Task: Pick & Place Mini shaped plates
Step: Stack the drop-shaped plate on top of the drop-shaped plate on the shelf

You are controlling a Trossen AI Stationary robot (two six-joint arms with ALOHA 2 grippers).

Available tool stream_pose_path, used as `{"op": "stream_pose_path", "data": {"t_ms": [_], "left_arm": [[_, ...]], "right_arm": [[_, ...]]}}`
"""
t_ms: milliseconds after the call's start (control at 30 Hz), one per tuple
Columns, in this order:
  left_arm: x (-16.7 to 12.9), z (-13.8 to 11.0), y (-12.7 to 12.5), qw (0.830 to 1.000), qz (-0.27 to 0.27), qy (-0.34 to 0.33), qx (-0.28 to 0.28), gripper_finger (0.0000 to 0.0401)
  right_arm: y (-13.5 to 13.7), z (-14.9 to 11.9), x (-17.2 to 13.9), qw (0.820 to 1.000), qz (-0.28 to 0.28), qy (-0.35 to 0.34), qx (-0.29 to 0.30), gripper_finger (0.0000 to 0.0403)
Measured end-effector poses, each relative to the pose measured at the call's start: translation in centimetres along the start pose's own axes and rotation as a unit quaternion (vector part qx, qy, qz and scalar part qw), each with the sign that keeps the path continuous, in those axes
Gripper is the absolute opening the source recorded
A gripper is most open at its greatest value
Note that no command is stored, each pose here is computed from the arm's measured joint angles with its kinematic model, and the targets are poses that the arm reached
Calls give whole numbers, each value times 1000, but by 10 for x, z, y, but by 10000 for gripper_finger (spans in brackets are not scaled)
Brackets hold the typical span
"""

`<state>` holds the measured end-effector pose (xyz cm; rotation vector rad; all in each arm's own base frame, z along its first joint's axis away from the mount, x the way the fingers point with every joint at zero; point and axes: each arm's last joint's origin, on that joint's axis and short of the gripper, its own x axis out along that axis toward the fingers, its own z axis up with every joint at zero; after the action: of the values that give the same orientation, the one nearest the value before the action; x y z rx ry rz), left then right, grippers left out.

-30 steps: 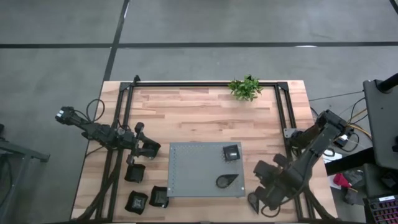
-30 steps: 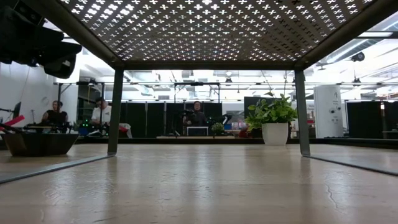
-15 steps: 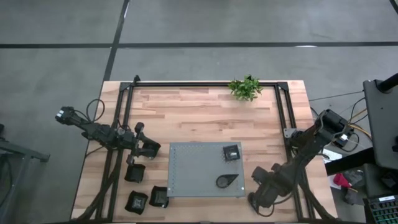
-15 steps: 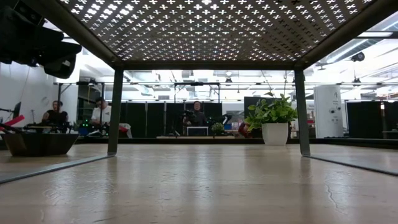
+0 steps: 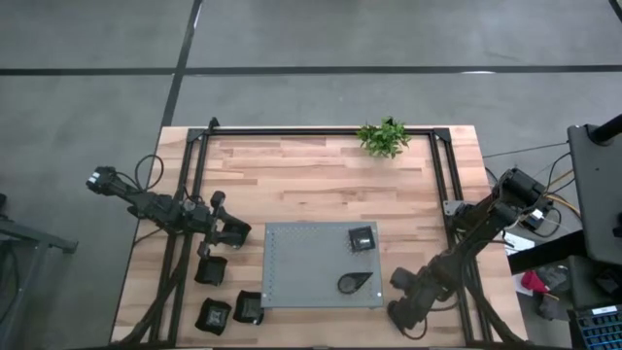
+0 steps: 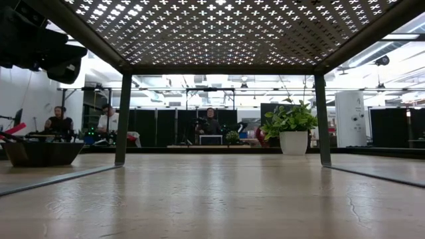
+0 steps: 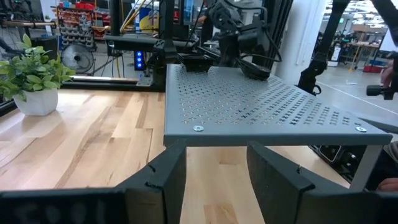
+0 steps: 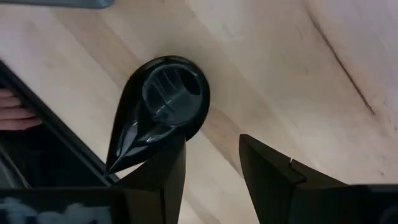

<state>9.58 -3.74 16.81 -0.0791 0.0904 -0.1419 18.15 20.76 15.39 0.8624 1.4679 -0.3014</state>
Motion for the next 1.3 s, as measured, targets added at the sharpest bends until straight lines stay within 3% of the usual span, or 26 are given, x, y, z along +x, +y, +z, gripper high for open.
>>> {"op": "stream_pose_path", "data": {"t_ms": [1300], "left_arm": [[0, 0, 0, 1000, 0, 0, 0, 163]], "right_arm": [[-6, 2, 13, 999, 49, -2, 12, 87]]}}
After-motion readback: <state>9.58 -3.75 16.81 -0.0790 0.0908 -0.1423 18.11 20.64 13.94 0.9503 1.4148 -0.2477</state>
